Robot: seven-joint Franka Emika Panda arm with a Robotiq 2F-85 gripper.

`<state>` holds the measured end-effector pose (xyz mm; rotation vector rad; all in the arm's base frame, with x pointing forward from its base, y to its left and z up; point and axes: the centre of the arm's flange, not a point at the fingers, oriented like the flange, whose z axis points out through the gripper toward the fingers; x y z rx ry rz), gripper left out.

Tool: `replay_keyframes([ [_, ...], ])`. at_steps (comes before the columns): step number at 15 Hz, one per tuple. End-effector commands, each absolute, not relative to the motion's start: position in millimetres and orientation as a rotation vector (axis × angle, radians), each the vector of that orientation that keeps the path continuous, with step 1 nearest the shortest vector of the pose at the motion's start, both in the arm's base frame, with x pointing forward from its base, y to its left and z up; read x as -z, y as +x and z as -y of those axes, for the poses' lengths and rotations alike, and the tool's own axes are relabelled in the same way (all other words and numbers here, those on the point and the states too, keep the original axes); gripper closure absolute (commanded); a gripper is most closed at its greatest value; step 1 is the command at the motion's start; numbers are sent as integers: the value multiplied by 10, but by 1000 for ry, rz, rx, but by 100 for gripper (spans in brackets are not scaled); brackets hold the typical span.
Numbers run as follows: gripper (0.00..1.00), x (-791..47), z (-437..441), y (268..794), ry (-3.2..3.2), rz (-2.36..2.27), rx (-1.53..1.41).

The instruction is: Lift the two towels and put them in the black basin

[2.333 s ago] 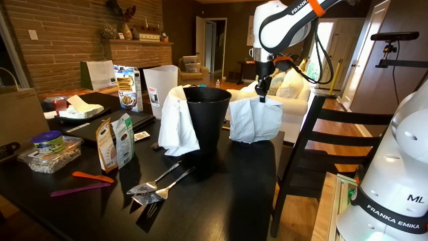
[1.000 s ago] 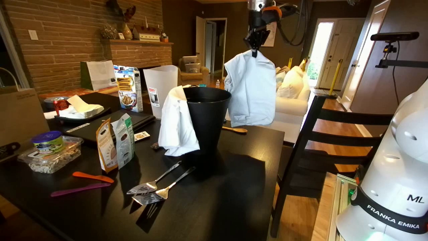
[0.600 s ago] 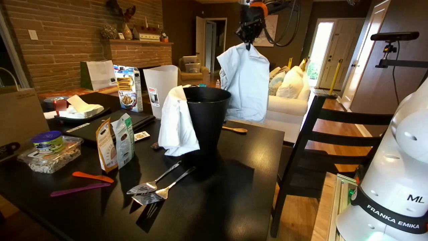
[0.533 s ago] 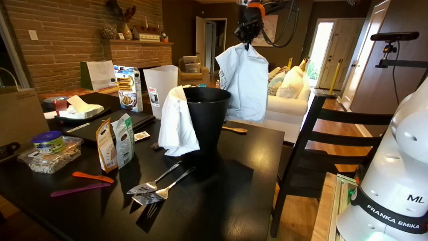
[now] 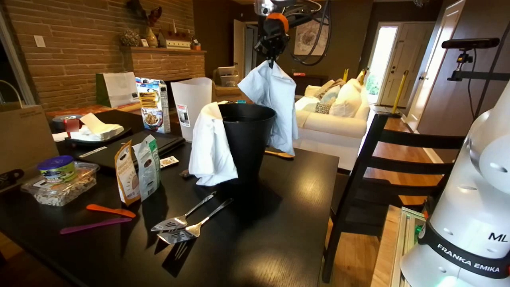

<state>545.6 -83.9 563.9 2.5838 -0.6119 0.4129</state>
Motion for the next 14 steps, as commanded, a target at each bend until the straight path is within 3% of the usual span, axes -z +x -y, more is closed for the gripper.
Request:
replay_keyframes([
  [1, 99, -5545, 670, 5700, 2671, 551, -437],
  [14, 99, -4998, 521, 5948, 2949, 216, -404],
])
